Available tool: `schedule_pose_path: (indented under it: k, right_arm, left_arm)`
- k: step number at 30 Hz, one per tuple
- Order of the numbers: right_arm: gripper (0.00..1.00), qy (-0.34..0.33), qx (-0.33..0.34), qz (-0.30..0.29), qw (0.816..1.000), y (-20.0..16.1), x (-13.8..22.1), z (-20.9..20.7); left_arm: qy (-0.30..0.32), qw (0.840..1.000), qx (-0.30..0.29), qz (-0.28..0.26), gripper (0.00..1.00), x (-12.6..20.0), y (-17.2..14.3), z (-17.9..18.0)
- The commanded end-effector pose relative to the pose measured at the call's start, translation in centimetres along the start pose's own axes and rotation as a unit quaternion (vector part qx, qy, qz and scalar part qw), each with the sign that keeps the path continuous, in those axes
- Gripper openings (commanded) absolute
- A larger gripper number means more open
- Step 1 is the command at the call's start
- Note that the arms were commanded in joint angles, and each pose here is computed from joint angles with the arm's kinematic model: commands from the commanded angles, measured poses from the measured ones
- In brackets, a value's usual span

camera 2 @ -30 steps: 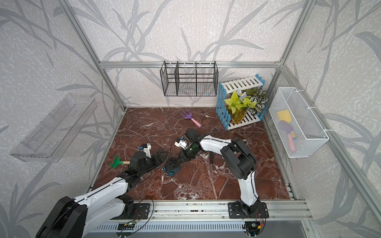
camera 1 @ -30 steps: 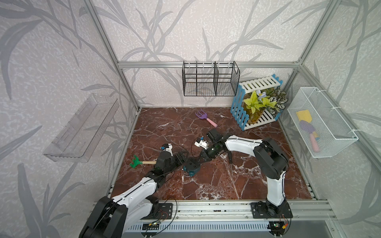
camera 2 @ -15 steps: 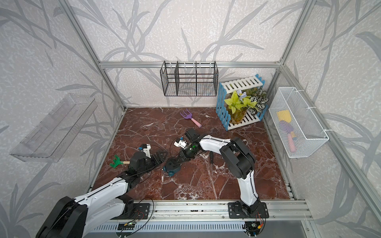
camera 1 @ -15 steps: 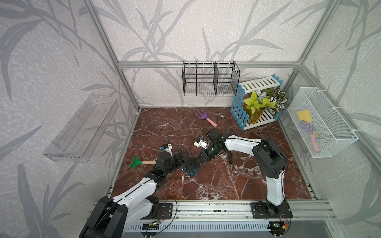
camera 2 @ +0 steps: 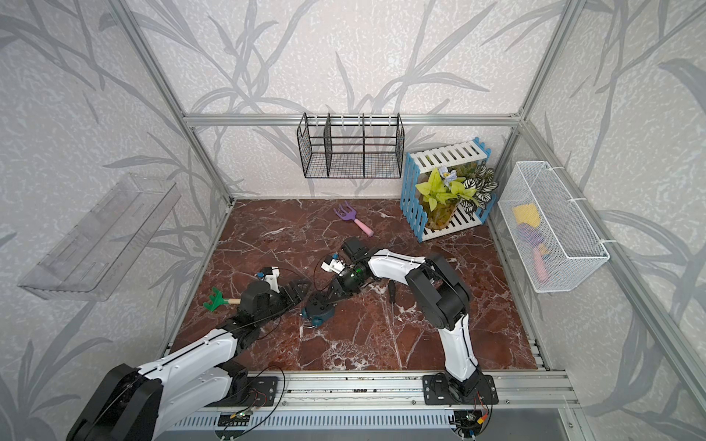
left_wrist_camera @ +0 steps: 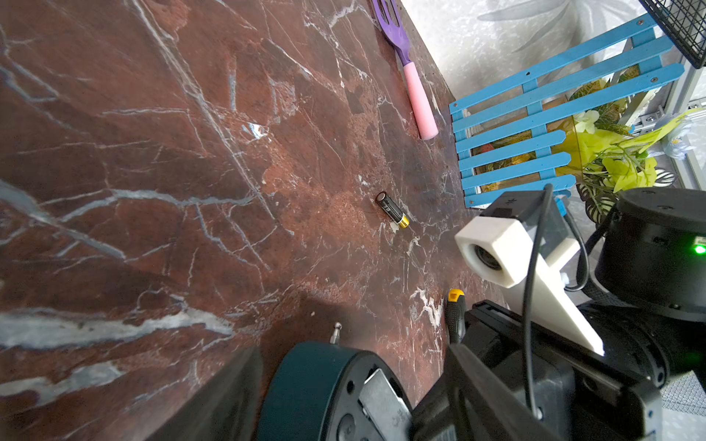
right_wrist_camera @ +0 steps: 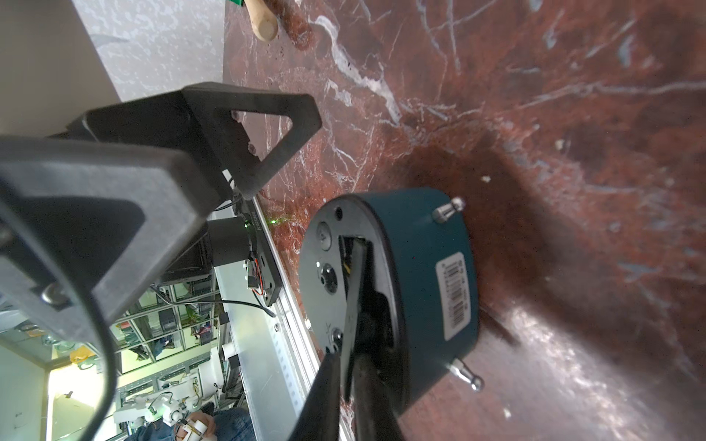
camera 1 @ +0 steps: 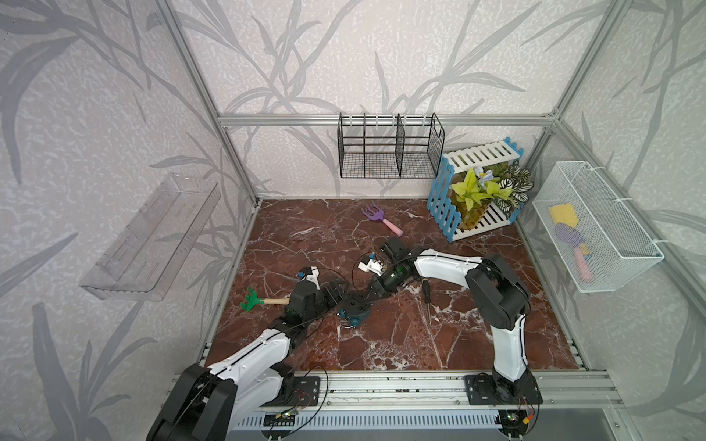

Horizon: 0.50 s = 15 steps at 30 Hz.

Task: Remove the battery from the alarm
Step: Install the cover on the alarm.

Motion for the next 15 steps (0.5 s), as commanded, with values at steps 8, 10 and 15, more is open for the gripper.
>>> schedule_pose_path:
  k: [8, 10, 15]
  right_arm:
    - [0.13, -0.020, 0.009, 0.001, 1.000, 0.46, 0.24, -0.09]
    - [0.11, -0.022, 0.010, 0.002, 1.000, 0.50, 0.24, -0.15]
    - [0.07, -0.023, 0.016, 0.004, 1.000, 0.60, 0.22, -0.15]
  left_arm:
    - [-0.005, 1.000, 0.001, -0.009, 0.80, 0.03, 0.39, -0.05]
    - [-0.004, 1.000, 0.002, -0.009, 0.80, 0.03, 0.39, -0.02]
    - [-0.005, 1.000, 0.002, -0.009, 0.80, 0.02, 0.41, -0.05]
Point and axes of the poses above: each gripper's point midway between its finger pads, its own x axis back along the fingers, its own z axis along the line the jaws close on, y = z × x, the point moved 2 cm from there along x, back along the fingers, and after that the axes turned 8 degrees about -x, right-handed, at the moved point
